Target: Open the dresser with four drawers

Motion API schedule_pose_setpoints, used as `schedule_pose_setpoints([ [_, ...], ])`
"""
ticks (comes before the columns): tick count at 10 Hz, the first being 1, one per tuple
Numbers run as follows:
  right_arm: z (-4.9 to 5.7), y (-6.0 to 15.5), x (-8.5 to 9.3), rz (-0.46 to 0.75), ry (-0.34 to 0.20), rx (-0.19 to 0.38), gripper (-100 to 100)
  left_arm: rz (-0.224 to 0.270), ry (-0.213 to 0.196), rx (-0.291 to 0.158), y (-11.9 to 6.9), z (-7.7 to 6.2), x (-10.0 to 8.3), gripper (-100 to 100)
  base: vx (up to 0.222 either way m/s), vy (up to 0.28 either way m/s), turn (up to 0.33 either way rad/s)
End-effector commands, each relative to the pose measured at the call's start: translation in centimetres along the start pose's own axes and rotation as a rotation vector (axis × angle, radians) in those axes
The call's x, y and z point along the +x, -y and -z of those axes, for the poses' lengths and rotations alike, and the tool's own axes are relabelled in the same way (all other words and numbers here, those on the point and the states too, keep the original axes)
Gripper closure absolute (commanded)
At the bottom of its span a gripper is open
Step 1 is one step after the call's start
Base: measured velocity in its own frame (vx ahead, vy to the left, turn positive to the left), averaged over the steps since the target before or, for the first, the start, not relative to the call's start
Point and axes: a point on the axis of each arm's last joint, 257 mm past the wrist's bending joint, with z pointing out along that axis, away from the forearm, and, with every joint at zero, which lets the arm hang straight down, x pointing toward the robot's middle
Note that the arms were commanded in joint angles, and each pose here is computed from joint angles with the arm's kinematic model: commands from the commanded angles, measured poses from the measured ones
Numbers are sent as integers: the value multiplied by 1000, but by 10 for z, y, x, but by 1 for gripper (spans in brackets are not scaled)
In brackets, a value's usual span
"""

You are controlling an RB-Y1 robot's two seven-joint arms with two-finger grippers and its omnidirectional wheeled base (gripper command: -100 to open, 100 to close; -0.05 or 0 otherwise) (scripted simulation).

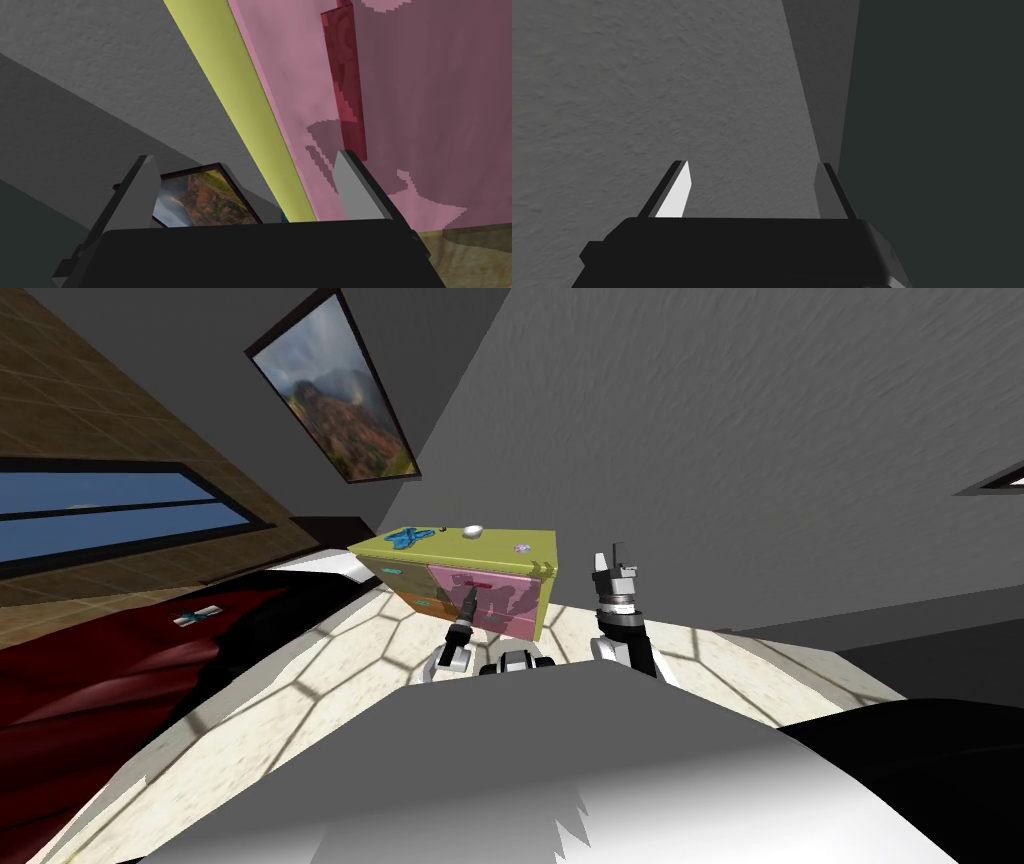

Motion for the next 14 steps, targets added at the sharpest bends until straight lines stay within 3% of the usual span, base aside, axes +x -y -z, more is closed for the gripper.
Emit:
schedule_pose_setpoints([
  [1, 0, 0, 0, 0, 0, 0, 0, -14, -33, -43, -21, -2, 14, -100, 77, 7, -83],
  [7, 0, 0, 0, 0, 0, 0, 0, -62, -106, -133, -64, -1, 39, -100, 95, 1, -65],
  [8, 0, 0, 0, 0, 0, 0, 0, -54, -98, -123, -60, -2, 39, -100, 38, 3, -14],
  [11, 0, 0, 0, 0, 0, 0, 0, -58, -55, -160, -94, 14, -21, -100, -16, -111, -188],
  [14, 0, 0, 0, 0, 0, 0, 0, -61, -3, -183, -115, 30, -87, -100, -16, -168, -182],
])
